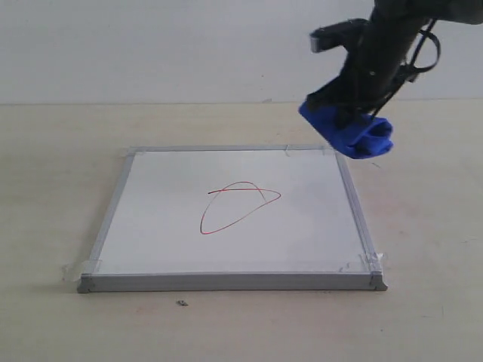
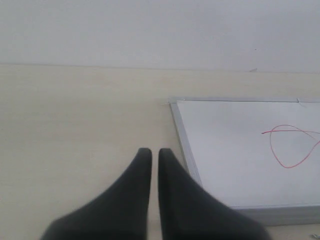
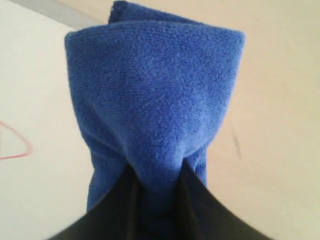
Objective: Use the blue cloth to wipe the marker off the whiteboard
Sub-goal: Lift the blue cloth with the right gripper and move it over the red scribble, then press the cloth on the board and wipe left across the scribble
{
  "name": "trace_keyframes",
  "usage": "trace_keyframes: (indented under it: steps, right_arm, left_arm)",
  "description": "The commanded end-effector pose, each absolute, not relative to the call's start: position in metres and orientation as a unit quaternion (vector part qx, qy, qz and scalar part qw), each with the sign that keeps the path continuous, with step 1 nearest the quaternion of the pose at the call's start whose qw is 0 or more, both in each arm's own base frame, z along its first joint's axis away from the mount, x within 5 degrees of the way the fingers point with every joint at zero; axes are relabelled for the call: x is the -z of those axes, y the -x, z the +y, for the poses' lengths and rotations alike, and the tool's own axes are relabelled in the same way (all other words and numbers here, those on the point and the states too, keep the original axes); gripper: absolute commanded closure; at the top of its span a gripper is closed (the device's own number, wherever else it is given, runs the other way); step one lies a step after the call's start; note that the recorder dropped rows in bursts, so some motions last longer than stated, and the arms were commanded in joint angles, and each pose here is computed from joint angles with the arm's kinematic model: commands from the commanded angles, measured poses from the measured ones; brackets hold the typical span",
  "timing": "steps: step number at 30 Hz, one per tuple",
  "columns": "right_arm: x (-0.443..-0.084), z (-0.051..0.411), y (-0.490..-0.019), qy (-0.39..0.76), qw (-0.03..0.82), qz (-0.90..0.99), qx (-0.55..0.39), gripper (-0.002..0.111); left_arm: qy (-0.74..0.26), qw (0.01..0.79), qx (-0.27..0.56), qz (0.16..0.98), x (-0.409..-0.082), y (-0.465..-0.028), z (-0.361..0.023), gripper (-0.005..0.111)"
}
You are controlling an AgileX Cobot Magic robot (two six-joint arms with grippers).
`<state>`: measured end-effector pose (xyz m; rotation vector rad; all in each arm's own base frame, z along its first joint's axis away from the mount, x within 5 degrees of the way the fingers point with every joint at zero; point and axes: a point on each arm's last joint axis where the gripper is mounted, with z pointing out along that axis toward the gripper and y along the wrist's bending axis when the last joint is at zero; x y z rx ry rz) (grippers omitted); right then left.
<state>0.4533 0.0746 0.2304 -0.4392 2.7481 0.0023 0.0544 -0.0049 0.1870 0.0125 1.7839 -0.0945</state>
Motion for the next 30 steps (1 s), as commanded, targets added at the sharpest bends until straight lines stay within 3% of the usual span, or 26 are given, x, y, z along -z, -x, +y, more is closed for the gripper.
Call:
trace_keyframes:
  steps: [1, 6, 13, 24, 30]
  right_arm:
    - [-0.234, 0.139, -0.440, 0.218, 0.195, 0.956, -0.021, 0.108]
    - [-0.208, 0.186, -0.434, 0.248, 0.191, 0.949, -0.034, 0.108]
    - [-0.165, 0.193, -0.437, 0.236, 0.146, 0.960, -0.026, 0.108]
    - [-0.132, 0.146, -0.447, 0.193, 0.082, 0.968, 0.137, 0.108]
    - [-0.129, 0.132, -0.450, 0.126, 0.066, 0.987, 0.082, 0.108]
  left_arm:
    - [-0.005, 0.630, 0.039, 0.776, -0.187, -0.054, -0.005, 0.102]
    - [-0.005, 0.630, 0.039, 0.776, -0.187, -0.054, -0.005, 0.102]
    - [-0.005, 0.630, 0.039, 0.776, -0.187, -0.054, -0.005, 0.102]
    - [-0.005, 0.630, 0.039, 0.776, -0.187, -0.054, -0.005, 0.102]
    - [-0.005, 0.630, 0.039, 0.776, -0.187, -0.054, -0.005, 0.102]
